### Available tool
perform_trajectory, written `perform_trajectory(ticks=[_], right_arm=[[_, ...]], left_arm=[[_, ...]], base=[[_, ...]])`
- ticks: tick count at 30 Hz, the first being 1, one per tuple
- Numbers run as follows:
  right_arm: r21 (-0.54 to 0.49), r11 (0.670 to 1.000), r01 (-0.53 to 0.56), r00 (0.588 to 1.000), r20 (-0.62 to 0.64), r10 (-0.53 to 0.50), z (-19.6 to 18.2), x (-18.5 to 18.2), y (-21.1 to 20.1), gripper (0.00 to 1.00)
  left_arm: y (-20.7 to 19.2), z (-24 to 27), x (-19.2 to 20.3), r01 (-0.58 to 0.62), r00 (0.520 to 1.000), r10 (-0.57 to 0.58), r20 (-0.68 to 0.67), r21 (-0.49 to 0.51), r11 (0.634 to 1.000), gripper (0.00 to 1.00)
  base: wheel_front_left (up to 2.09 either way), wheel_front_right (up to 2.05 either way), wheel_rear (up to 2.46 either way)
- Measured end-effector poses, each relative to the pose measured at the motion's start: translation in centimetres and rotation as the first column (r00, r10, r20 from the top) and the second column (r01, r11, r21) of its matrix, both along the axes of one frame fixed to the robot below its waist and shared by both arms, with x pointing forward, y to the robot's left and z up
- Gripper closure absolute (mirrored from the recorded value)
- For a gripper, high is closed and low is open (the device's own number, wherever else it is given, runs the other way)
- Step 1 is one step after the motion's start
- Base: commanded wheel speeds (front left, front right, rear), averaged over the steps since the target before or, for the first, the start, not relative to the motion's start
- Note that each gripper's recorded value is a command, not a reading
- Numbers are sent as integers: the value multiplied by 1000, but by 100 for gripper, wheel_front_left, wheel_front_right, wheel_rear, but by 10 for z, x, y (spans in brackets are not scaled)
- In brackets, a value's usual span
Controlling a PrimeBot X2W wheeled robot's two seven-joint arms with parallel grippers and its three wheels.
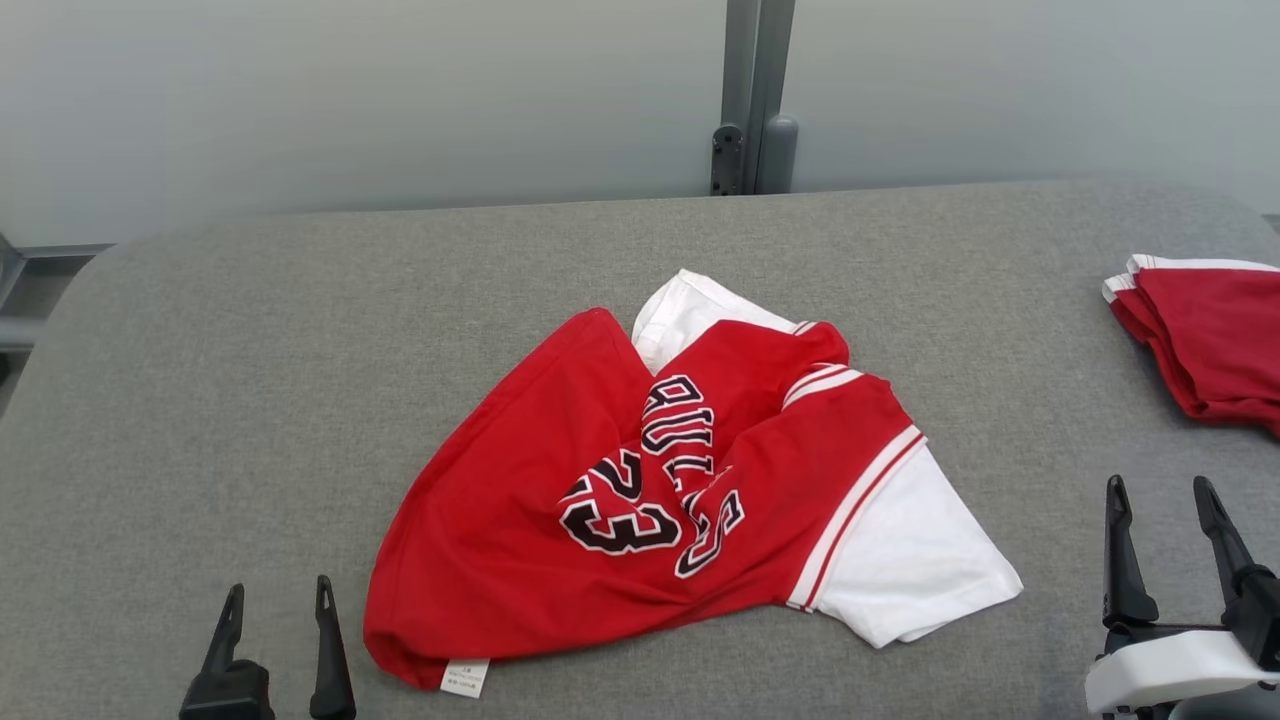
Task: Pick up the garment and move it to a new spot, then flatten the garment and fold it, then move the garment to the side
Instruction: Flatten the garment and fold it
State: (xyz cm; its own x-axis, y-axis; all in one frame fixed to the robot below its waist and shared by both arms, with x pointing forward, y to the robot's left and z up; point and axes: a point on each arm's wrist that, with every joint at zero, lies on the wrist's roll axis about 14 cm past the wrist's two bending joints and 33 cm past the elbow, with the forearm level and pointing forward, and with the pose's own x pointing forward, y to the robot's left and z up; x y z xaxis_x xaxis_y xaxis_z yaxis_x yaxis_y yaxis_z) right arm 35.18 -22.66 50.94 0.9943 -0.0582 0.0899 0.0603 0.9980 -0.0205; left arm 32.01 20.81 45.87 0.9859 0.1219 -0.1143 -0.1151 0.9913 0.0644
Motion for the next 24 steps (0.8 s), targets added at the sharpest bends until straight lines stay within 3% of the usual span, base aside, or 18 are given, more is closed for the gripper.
perform_trajectory(ticks=[8,24], right_arm=[[28,1000,-15,1000,-4,15,-3,-7,6,0],[33,997,-64,997,-47,66,-16,-5,23,0]], left_arm=[[18,6,-19,-39,998,40,43,-20,999,0],[11,8,-17,40,997,-35,71,-76,996,0]], base=[[0,0,0],[0,0,0]])
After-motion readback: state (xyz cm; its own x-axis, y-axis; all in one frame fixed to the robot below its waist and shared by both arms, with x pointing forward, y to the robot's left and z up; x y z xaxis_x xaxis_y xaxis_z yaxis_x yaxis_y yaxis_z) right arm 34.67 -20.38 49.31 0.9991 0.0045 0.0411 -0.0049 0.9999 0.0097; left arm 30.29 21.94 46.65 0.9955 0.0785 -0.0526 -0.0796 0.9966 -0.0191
